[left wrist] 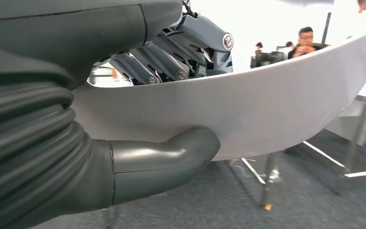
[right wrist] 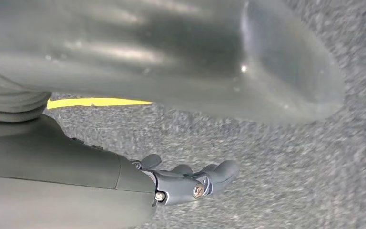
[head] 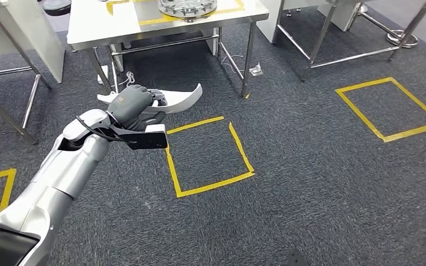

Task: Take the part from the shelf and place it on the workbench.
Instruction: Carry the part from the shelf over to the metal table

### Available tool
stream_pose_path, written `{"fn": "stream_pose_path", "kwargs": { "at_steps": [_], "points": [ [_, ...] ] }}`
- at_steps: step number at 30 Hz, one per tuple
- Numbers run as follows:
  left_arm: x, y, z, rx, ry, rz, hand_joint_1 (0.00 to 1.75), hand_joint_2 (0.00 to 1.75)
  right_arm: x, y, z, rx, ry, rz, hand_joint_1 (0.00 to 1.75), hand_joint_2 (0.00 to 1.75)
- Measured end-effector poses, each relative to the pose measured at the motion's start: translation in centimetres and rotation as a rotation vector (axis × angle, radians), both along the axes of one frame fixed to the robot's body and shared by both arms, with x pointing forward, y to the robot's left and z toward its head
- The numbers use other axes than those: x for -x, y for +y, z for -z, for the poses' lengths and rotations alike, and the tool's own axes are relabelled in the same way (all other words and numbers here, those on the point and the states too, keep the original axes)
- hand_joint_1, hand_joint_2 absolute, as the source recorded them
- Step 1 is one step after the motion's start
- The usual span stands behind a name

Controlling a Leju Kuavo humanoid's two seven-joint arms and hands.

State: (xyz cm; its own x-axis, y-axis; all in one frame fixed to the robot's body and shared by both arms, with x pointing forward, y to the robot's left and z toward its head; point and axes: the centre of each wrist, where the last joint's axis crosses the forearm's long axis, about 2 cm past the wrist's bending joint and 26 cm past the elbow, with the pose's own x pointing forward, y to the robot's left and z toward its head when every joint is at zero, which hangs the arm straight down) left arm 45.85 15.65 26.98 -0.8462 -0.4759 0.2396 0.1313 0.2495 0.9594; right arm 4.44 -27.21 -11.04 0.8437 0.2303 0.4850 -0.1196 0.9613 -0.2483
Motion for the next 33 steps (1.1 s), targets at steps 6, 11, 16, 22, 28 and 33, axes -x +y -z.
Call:
{"fn": "stream_pose_path", "kwargs": {
  "at_steps": [6, 11, 16, 22, 28, 33],
  "points": [
    [0.1, -0.6, 0.4, -0.007, 0.036, -0.001, 1.71, 1.75, 0.1, -0.1, 0.0, -0.017, 0.03, 0.017, 0.0, 0.0],
    [-0.1, -0.2, 0.5, -0.014, 0.054, -0.011, 1.71, 1.75, 0.0, -0.1, 0.0, -0.009, 0.025, -0.001, 0.0, 0.0],
    [-0.4, 0.2, 0.5, -0.022, 0.058, -0.022, 1.71, 1.75, -0.1, 0.0, 0.0, -0.016, 0.025, -0.003, 0.0, 0.0],
    [-0.5, 0.4, 0.9, -0.029, 0.067, -0.038, 1.71, 1.75, 0.0, 0.0, 0.0, -0.017, 0.029, -0.004, 0.0, 0.0],
    [-0.5, 0.4, 0.7, -0.018, 0.046, -0.05, 1.71, 1.75, -0.1, -0.1, 0.0, -0.002, 0.028, 0.004, 0.0, 0.0],
    [-0.4, 0.4, 1.0, -0.005, 0.051, -0.037, 1.71, 1.75, -0.2, -0.1, 0.0, -0.016, 0.039, 0.018, 0.0, 0.0]
  ]
}}
